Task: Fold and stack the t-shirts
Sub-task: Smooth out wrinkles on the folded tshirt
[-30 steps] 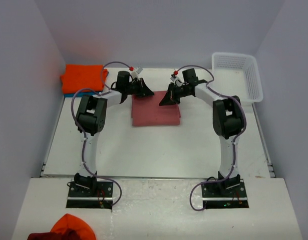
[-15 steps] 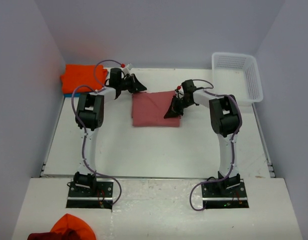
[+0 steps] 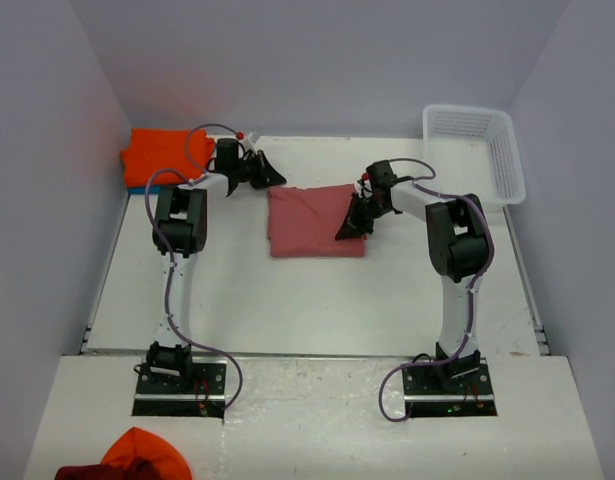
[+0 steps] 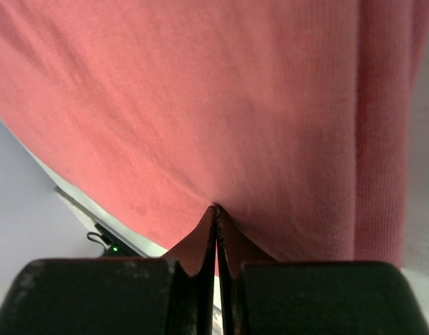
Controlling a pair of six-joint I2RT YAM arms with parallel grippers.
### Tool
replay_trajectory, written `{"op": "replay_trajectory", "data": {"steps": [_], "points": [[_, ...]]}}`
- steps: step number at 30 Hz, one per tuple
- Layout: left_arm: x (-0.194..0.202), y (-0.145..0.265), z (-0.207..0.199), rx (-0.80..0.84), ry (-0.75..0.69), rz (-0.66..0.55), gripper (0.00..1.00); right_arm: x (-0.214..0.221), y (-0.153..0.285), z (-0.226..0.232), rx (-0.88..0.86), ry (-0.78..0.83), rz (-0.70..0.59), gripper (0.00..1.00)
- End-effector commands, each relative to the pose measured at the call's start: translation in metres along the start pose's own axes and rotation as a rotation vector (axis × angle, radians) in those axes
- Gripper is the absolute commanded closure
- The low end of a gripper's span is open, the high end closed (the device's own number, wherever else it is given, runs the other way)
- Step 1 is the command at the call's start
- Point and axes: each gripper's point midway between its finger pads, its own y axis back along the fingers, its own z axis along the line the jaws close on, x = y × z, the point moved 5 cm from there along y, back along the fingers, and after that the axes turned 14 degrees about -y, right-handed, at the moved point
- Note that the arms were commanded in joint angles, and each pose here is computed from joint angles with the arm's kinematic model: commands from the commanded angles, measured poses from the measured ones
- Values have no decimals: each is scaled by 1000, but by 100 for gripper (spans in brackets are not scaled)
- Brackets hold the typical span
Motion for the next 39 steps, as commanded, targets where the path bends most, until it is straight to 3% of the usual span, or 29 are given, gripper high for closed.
{"op": "replay_trajectory", "data": {"steps": [1,7,12,17,27,39], "points": [[-11,15,-2,-68,-51,-11,100,-1,18,20,-74,136,-39,100],[-63,62,-52,-116,-170,-102,100,6,45,45,-189,252,-61,100],[-72,82,-85,-103,-198,-135,100,-5,75,73,-177,290,-148,100],[-43,75,-112,-88,-185,-88,100,-33,78,90,-158,288,-191,100],[38,74,-146,-146,-147,12,100,-94,29,75,-67,335,-171,100],[67,89,-135,-279,-110,80,100,-107,17,54,44,236,-166,100]]}}
